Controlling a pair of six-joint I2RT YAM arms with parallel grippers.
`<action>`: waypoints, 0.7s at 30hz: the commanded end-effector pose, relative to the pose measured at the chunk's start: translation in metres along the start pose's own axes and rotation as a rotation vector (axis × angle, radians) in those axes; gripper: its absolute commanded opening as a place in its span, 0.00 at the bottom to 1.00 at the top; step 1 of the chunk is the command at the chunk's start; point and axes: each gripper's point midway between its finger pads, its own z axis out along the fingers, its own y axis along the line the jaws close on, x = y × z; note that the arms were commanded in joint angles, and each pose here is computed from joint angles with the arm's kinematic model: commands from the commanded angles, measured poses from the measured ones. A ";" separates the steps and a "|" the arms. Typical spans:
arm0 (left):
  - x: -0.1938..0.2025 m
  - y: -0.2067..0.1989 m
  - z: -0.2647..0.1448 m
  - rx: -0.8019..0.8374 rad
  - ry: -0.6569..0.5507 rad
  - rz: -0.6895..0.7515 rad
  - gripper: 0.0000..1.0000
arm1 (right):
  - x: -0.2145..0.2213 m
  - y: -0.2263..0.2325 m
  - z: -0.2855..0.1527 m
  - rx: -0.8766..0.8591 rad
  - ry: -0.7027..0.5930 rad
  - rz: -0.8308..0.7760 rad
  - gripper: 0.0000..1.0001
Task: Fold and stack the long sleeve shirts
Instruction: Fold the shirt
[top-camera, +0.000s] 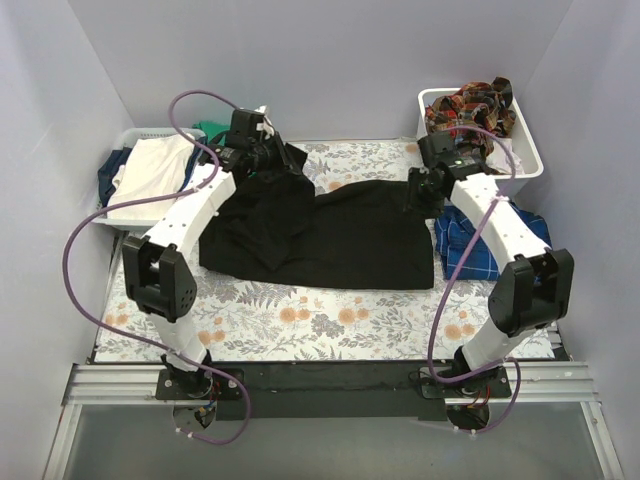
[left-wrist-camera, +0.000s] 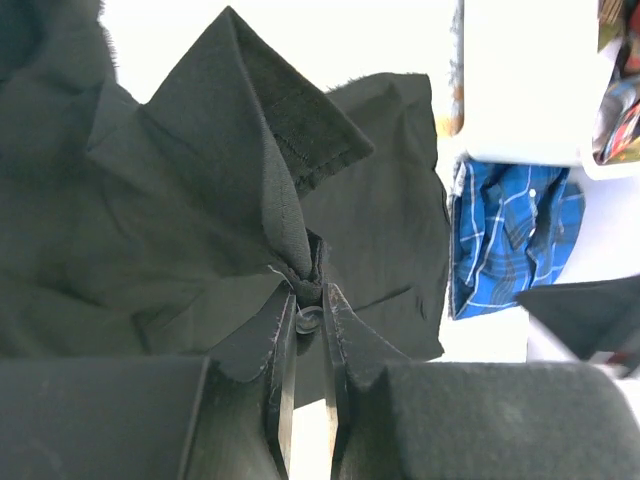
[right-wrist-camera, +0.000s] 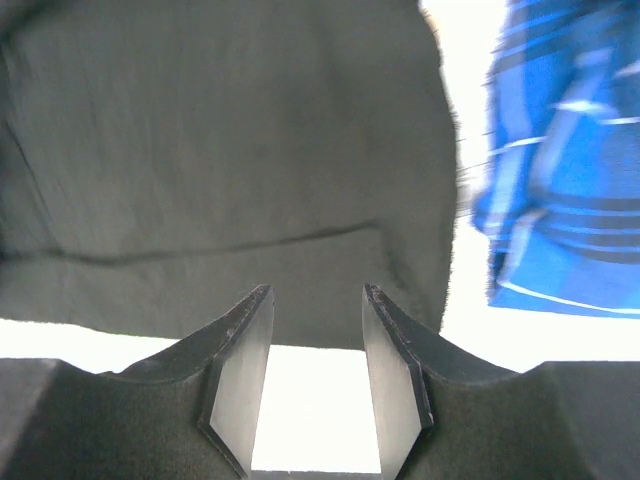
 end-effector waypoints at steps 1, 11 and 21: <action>0.015 -0.036 0.018 0.073 0.047 0.078 0.00 | -0.033 -0.030 -0.040 0.047 -0.127 0.098 0.49; 0.050 -0.130 0.043 0.274 0.127 0.213 0.00 | -0.034 -0.063 -0.053 0.086 -0.145 0.156 0.49; 0.068 -0.141 0.074 0.258 0.136 0.235 0.00 | -0.027 -0.065 -0.050 0.069 -0.123 0.142 0.49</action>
